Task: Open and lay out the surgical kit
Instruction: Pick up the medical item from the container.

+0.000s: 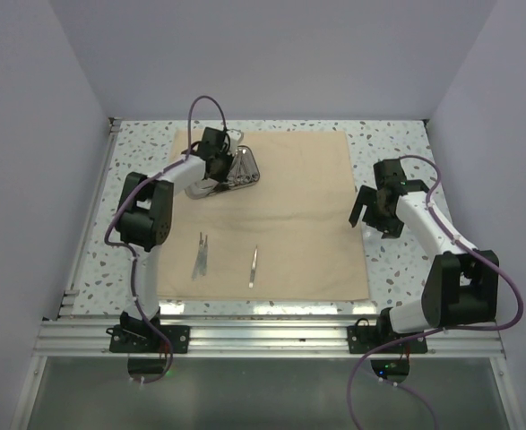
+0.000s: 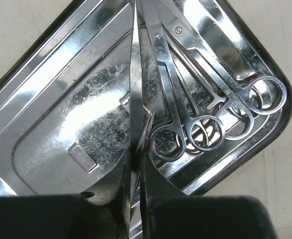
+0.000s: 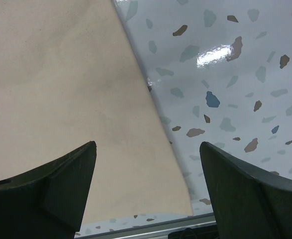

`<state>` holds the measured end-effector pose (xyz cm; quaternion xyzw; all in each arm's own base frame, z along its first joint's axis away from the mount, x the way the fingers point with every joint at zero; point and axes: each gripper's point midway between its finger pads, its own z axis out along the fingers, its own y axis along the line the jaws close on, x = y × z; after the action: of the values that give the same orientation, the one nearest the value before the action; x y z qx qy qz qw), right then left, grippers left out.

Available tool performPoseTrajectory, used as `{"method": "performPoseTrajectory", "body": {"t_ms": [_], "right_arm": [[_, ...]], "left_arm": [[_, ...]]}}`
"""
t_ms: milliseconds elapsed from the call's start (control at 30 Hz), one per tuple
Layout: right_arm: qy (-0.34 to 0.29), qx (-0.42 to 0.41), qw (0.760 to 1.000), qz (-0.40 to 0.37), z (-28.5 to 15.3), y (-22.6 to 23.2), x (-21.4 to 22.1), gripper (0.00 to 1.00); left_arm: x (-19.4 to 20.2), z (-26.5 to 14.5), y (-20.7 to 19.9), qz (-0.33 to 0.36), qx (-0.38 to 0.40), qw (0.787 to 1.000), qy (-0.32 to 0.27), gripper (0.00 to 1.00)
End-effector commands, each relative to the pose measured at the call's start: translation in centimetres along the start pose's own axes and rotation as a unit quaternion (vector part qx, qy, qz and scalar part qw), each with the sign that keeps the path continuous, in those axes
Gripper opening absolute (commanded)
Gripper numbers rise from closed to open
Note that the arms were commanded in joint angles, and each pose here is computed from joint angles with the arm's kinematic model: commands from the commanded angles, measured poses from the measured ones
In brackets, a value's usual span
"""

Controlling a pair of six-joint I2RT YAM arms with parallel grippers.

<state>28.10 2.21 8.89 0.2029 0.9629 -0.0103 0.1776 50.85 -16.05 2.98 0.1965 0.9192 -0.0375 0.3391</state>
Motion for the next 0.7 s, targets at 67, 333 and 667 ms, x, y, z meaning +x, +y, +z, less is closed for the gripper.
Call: {"method": "performPoseTrajectory", "body": {"t_ms": [67,333,667], "right_arm": [[-0.01,-0.007,1.0,-0.003,-0.5,0.4,-0.8,0.89],[-0.012,-0.011,1.0,-0.001,-0.4,0.5,-0.7,0.89],[-0.018,-0.016,1.0,0.001,-0.6,0.4,-0.5,0.89]], "left_arm": [[-0.7,-0.7,0.8,-0.025,-0.019,0.999,0.013,0.0],[-5.3,-3.6,1.0,-0.068,-0.023,0.997,-0.025,0.0],[-6.1,-4.5,-1.2,-0.107,0.046,0.993,-0.017,0.15]]}}
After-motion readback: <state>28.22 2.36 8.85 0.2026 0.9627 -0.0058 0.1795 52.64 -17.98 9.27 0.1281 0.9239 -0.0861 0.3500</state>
